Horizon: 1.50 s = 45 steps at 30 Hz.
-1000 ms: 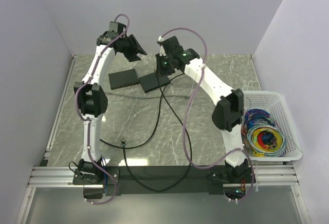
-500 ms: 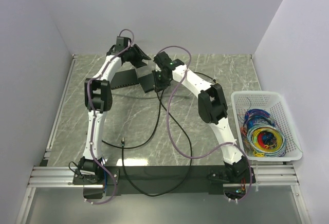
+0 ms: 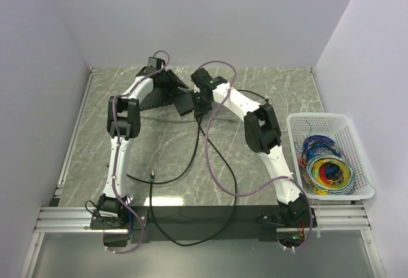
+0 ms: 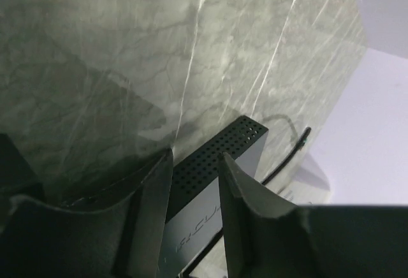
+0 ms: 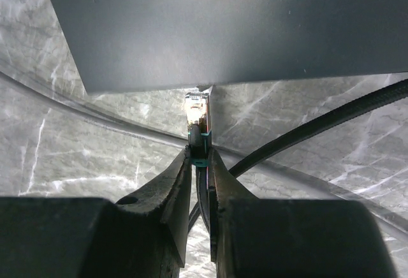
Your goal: Insert the plug into the switch port
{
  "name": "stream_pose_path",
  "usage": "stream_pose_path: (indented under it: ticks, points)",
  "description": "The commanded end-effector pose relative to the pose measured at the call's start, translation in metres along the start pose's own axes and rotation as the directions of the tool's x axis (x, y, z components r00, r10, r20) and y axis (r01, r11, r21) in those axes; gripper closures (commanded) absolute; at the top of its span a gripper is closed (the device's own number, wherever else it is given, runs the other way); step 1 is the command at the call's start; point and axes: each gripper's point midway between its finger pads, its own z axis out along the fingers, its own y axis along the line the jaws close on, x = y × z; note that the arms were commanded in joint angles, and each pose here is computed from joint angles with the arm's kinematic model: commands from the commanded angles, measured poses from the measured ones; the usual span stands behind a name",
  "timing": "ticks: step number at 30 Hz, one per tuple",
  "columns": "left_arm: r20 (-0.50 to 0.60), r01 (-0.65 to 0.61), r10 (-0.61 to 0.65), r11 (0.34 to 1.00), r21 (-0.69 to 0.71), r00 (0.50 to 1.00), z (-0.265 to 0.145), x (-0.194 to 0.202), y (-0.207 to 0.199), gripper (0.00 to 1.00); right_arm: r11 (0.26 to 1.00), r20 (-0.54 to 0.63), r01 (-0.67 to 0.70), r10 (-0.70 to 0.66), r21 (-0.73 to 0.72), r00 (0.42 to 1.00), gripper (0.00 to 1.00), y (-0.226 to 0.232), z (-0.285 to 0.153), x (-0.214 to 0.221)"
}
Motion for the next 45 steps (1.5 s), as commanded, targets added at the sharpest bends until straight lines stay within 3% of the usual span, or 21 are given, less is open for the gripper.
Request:
stream_pose_path:
  ticks: [1, 7, 9, 10, 12, 13, 16, 22, 26, 32, 36, 45]
  points:
    - [-0.013, -0.025, 0.025, 1.000, -0.005, 1.000, -0.013, 0.009, -0.006, 0.57, 1.000, 0.017, 0.010, -0.010, 0.012, 1.000, 1.00, 0.001, 0.001, -0.002]
    - [-0.001, -0.041, 0.041, 0.999, -0.023, 0.999, -0.027, 0.014, -0.001, 0.56, 1.000, 0.056, 0.018, -0.017, -0.002, 0.998, 1.00, 0.004, -0.019, -0.005]
    - [0.065, -0.086, 0.085, 0.996, 0.010, 0.994, -0.045, 0.005, -0.014, 0.55, 0.999, 0.113, 0.024, -0.021, -0.026, 0.993, 1.00, 0.008, -0.039, -0.009]
    - [0.058, -0.067, 0.068, 0.997, -0.025, 0.996, -0.044, 0.013, 0.007, 0.54, 0.999, 0.138, 0.028, -0.023, -0.035, 0.990, 1.00, 0.011, -0.045, -0.009]
    - [0.144, -0.082, 0.084, 0.996, -0.022, 0.986, -0.061, 0.000, 0.006, 0.53, 0.998, 0.205, 0.037, -0.026, -0.051, 0.979, 1.00, 0.012, -0.061, -0.010]
    - [0.139, -0.051, 0.059, 0.997, -0.057, 0.989, -0.060, 0.008, 0.027, 0.53, 0.998, 0.222, 0.040, -0.027, -0.052, 0.975, 1.00, 0.011, -0.065, -0.008]
    - [0.192, -0.038, 0.049, 0.997, -0.060, 0.980, -0.069, 0.008, 0.039, 0.54, 0.998, 0.272, 0.033, -0.020, -0.044, 0.962, 1.00, 0.005, -0.074, 0.004]
    - [0.295, -0.071, 0.073, 0.997, -0.019, 0.953, -0.086, 0.001, 0.019, 0.54, 0.997, 0.373, -0.026, 0.054, -0.079, 0.926, 1.00, 0.005, -0.102, 0.020]
    - [0.320, -0.136, 0.118, 0.990, 0.032, 0.940, -0.116, 0.011, -0.023, 0.54, 0.994, 0.417, 0.020, 0.025, -0.104, 0.908, 1.00, 0.025, -0.126, 0.043]
    - [0.330, -0.286, 0.280, 0.958, -0.034, 0.901, -0.153, 0.057, -0.072, 0.53, 0.980, 0.547, 0.067, 0.046, -0.186, 0.836, 1.00, 0.041, -0.210, 0.070]
    - [0.410, -0.314, 0.329, 0.943, -0.106, 0.850, -0.187, 0.072, -0.077, 0.52, 0.967, 0.591, 0.087, 0.073, -0.238, 0.803, 1.00, 0.040, -0.237, 0.093]
    - [0.417, -0.366, 0.417, 0.909, -0.200, 0.808, -0.218, 0.101, -0.062, 0.52, 0.972, 0.618, 0.051, 0.104, -0.228, 0.779, 1.00, 0.016, -0.248, 0.120]
